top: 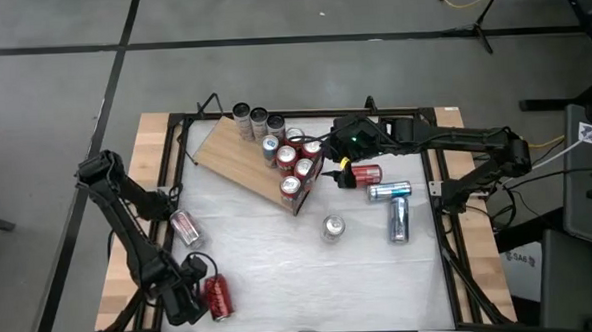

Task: Pick and place cans onto a shelf
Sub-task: Put the red soda can on the shelf and align with the other red soda cans

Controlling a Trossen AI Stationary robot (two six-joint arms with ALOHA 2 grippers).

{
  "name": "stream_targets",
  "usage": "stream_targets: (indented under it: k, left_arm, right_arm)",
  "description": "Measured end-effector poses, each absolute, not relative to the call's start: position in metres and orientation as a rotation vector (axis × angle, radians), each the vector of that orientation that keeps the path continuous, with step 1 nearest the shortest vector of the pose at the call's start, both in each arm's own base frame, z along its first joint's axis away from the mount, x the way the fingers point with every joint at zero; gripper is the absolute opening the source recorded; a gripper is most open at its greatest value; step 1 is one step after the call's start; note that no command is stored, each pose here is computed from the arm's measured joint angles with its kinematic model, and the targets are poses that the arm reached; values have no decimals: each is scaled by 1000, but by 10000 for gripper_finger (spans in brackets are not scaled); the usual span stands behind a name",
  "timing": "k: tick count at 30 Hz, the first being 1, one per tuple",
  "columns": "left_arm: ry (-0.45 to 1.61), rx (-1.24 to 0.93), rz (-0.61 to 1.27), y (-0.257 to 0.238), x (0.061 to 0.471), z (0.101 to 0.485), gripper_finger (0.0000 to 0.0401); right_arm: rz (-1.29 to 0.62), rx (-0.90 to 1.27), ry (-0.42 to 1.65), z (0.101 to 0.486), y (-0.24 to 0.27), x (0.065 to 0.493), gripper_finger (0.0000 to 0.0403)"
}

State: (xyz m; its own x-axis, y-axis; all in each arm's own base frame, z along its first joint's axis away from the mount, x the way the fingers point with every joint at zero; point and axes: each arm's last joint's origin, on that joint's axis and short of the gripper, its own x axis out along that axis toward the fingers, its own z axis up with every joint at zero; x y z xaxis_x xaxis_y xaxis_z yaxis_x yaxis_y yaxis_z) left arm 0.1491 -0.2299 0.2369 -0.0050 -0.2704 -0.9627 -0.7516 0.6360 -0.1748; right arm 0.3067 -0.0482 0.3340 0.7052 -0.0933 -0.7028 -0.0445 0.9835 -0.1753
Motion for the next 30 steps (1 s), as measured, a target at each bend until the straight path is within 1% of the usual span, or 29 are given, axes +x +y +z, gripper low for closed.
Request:
stream_targets:
  k: [7,15,19,22,30]
  left_arm:
    - [1533,-853,471,-231,148,235,361]
    - [1584,-826,508,-240,153,219,361]
    - [1588,-820,516,-241,153,216,358]
    - [1584,-821,518,-241,153,217,345]
    - [1603,-834,524,-241,154,217,286]
  right_arm:
    - [-27,-185,789,334,-48,307,372]
    - [-27,-185,789,334,-48,307,372]
    - [-27,-185,789,334,-48,307,372]
    - [-27,-185,789,334,-48,307,372]
    - [-27,-185,789,334,-48,307,372]
